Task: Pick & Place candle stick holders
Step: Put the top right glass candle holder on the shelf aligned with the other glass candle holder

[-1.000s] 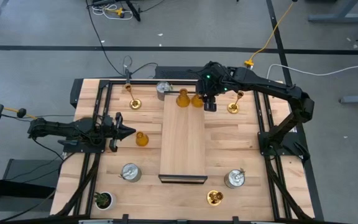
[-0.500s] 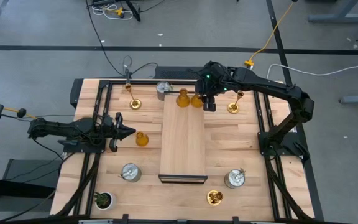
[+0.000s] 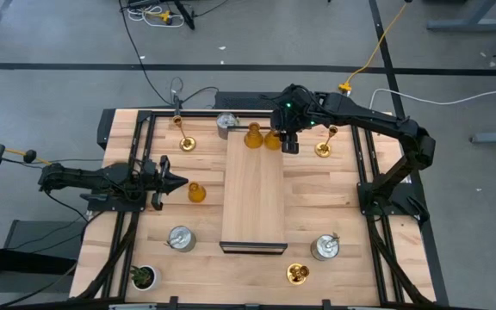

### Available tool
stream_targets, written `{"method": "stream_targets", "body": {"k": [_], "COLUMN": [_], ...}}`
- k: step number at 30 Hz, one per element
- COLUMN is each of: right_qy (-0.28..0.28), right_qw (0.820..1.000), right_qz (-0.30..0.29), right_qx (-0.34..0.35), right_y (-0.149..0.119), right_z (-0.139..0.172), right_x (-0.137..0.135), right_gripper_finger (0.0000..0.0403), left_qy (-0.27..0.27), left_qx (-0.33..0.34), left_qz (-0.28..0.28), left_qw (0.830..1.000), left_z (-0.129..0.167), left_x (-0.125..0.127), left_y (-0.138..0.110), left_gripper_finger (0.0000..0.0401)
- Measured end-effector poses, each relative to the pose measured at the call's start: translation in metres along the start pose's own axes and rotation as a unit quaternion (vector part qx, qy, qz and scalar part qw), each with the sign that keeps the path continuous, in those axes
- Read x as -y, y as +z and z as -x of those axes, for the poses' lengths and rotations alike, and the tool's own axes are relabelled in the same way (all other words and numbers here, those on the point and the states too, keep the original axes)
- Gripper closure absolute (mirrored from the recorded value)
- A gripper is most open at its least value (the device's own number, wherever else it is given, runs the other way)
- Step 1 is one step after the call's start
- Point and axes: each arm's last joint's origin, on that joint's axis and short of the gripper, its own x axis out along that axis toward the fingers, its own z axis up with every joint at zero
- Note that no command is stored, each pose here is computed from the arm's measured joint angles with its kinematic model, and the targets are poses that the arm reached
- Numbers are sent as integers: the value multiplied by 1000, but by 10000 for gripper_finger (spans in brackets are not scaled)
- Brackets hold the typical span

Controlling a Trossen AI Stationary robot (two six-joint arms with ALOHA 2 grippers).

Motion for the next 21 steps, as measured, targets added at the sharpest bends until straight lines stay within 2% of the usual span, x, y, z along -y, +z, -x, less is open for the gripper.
{"method": "stream_targets", "body": {"k": [6,16,21], "right_qy": [3,1,-7], "right_qw": [1000,1000,1000], "right_qz": [-5,-9,-9], "right_qx": [7,10,28], "right_y": [1,1,1], "right_z": [0,2,17], "right_x": [0,0,0], "right_gripper_finger": [198,126,110], "left_qy": [0,0,0], "left_qx": [0,0,0], "left_qz": [0,0,0], "left_qw": [1000,1000,1000], "left_z": [0,0,0], "left_x": [0,0,0], "left_y": [0,0,0], "left_gripper_finger": [391,391,391]}}
